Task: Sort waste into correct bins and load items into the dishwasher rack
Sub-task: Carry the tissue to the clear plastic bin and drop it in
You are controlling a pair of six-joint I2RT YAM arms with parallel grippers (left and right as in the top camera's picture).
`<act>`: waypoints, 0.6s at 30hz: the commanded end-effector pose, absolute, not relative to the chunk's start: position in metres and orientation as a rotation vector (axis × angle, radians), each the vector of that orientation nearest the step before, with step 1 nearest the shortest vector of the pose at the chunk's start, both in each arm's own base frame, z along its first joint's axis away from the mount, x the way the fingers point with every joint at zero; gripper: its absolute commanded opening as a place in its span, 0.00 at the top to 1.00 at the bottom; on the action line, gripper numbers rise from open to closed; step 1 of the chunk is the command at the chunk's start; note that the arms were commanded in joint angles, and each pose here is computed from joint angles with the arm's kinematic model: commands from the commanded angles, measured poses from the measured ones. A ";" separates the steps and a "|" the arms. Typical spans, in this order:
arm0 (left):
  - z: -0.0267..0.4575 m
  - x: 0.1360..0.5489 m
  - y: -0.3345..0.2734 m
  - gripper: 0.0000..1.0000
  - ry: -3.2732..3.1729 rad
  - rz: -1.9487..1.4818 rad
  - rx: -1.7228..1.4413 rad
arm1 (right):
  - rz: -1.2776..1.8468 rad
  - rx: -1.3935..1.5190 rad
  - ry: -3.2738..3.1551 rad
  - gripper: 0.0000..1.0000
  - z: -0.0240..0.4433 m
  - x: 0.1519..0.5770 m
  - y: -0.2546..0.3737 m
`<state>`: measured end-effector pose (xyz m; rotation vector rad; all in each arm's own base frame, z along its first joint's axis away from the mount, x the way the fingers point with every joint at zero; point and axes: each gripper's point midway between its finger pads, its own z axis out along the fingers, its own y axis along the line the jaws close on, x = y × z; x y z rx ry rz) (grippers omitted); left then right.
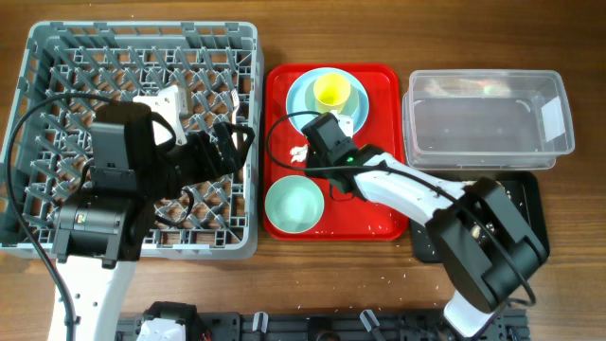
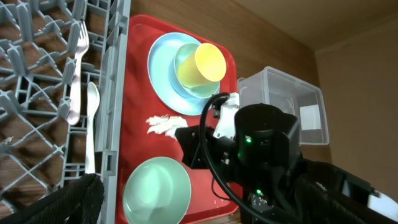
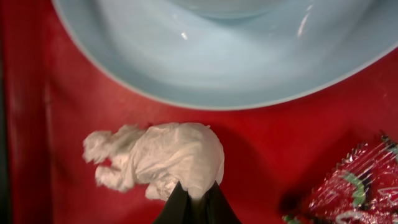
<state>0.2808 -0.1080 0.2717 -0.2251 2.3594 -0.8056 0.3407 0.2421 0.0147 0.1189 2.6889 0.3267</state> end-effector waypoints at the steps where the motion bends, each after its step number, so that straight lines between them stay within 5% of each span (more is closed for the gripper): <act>1: 0.277 0.281 -0.108 0.00 2.346 -0.823 -0.230 | 0.500 -0.034 2.566 0.96 0.091 0.338 0.256; 4: 0.277 0.281 -0.108 0.00 2.346 -0.823 -0.230 | 0.478 -0.022 2.429 0.96 0.155 0.337 0.229; 9: 0.277 0.281 -0.108 0.00 2.346 -0.823 -0.230 | 0.065 0.297 2.286 0.96 0.206 0.336 0.099; 18: 0.277 0.281 -0.108 0.00 2.346 -0.823 -0.230 | -0.245 0.678 2.304 0.95 0.178 0.344 -0.039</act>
